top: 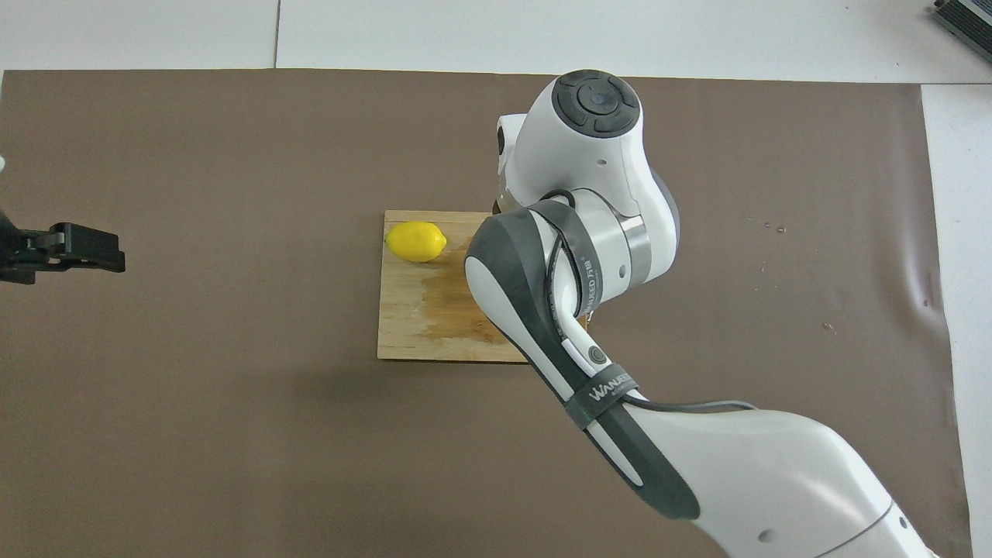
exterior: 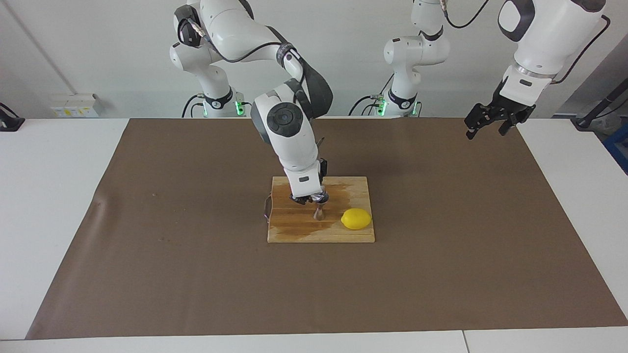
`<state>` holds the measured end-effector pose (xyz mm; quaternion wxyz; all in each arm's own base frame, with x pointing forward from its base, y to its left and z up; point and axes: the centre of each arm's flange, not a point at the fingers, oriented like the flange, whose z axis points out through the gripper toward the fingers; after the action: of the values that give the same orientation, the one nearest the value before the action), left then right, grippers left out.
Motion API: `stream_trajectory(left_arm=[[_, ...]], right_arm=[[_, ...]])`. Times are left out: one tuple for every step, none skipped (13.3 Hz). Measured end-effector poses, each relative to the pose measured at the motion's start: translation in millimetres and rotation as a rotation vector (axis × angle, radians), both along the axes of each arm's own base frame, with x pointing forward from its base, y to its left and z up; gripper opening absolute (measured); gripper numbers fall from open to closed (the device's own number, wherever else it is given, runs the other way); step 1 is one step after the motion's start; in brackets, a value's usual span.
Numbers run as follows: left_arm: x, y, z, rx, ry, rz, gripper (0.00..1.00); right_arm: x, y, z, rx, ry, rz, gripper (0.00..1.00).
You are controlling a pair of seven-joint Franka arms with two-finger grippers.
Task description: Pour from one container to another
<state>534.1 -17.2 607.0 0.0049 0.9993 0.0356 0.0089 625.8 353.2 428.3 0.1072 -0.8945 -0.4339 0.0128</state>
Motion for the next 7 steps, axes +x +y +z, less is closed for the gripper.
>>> stream_trajectory(left_arm=[[0.0, 0.4, 0.0, 0.0, 0.0, 0.001, 1.0], [0.0, 0.6, 0.0, 0.0, 0.0, 0.001, 1.0], [0.0, 0.6, 0.0, 0.0, 0.0, 0.001, 1.0], [0.0, 0.6, 0.0, 0.0, 0.0, 0.001, 1.0], [0.0, 0.6, 0.0, 0.0, 0.0, 0.001, 1.0], [0.1, 0.6, 0.0, 0.0, 0.0, 0.001, 1.0], [0.1, 0.6, 0.0, 0.0, 0.0, 0.001, 1.0]], right_arm=[[0.0, 0.0, 0.0, 0.0, 0.0, 0.0, 0.48], [0.0, 0.0, 0.0, 0.0, 0.0, 0.0, 0.48], [0.0, 0.0, 0.0, 0.0, 0.0, 0.0, 0.48], [0.0, 0.0, 0.1, 0.0, 0.0, -0.004, 0.48], [0.1, 0.1, 0.4, -0.001, 0.002, -0.015, 0.48], [0.1, 0.2, 0.7, -0.002, 0.003, -0.026, 0.48], [0.1, 0.2, 0.8, -0.004, 0.005, -0.038, 0.48]])
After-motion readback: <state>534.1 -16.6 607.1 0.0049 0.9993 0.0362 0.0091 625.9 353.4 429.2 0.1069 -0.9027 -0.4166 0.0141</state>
